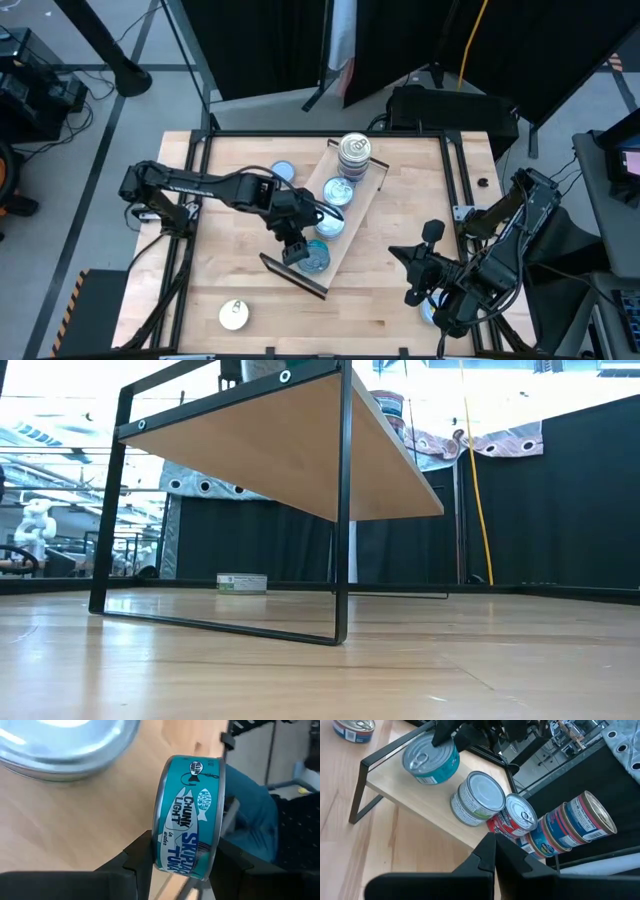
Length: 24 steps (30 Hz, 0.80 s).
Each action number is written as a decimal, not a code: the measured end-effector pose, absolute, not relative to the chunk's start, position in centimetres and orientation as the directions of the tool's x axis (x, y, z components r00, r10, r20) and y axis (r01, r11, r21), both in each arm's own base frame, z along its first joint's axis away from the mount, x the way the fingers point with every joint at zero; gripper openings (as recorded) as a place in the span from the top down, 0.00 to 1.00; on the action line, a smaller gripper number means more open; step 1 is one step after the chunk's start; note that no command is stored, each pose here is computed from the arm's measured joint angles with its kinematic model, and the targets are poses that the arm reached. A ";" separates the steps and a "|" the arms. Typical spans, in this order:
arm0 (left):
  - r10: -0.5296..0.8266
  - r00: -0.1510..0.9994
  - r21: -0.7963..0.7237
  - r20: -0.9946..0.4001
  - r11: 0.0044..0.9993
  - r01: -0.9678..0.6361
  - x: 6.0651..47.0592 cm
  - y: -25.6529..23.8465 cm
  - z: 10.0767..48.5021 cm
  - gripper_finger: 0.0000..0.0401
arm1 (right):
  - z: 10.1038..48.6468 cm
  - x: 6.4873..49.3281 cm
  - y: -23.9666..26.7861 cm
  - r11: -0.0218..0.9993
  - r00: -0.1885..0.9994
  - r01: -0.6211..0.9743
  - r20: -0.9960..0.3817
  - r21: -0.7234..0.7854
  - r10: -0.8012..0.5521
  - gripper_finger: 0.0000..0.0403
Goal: Stack canned seafood by type on shelf
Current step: Put the light blue tuna can on the shelf
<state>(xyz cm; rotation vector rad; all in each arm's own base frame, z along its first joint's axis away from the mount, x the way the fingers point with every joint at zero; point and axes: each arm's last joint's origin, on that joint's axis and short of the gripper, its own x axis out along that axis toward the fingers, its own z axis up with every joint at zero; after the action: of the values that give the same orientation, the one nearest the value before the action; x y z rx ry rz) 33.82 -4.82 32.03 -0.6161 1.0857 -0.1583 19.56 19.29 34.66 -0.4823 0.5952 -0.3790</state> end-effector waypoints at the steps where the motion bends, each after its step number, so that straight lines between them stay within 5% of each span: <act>1: -0.400 0.476 -0.532 -0.783 0.828 -0.179 33.8 -4.8 32.0 0.63 | 34.7 19.6 19.3 0.824 0.766 0.201 -0.439 -0.531 -0.470 1.00; 10: -0.390 0.477 -0.530 -0.788 0.823 -0.202 33.8 -4.7 32.0 0.62 | 34.7 19.6 19.3 0.826 0.766 0.204 -0.439 -0.526 -0.469 1.00; 24: -0.330 0.421 -0.466 -0.845 0.841 -0.276 34.3 -4.6 30.4 0.46 | 34.7 19.6 19.3 0.827 0.767 0.206 -0.438 -0.523 -0.468 1.00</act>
<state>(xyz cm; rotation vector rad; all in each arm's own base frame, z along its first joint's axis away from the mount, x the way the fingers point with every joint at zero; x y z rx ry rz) 34.32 -4.63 30.43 -0.6053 1.1563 -0.0366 19.58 19.32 34.68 -0.4719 0.5913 -0.3808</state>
